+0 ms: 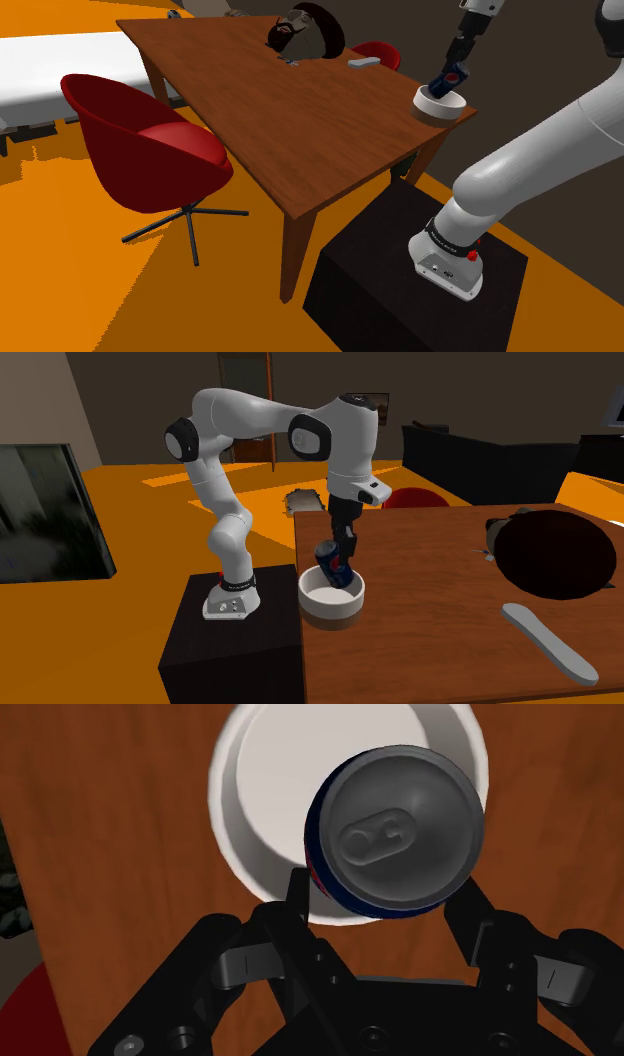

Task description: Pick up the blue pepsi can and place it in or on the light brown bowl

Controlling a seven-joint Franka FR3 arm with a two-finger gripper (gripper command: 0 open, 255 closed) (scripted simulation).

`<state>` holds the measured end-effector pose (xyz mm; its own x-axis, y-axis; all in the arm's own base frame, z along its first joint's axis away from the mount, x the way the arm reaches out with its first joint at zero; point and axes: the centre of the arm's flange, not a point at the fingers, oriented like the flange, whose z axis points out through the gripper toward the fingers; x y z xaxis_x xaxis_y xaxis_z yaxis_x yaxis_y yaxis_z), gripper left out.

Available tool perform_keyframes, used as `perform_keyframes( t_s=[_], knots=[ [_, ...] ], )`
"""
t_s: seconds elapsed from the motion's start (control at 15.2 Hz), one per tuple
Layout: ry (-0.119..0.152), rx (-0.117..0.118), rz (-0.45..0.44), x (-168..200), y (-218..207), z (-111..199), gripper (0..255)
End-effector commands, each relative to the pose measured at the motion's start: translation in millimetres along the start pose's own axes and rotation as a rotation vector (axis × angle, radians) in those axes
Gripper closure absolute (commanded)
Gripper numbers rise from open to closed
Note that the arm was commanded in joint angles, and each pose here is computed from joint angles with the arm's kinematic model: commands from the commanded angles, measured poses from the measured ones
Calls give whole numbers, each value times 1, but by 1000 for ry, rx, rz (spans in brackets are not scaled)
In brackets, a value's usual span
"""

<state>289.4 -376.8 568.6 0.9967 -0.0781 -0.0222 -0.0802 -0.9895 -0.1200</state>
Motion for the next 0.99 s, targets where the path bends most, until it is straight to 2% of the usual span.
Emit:
perform_keyframes(
  t_s=[0.0,0.13,0.2,0.53,0.79,0.92],
  knots=[
    [0,0,0,0,0,0,255],
    [0,0,0,0,0,0,255],
    [0,0,0,0,0,0,0],
    [0,0,0,0,0,0,0],
    [0,0,0,0,0,-50,0],
    [0,0,0,0,0,-50,0]
  ],
)
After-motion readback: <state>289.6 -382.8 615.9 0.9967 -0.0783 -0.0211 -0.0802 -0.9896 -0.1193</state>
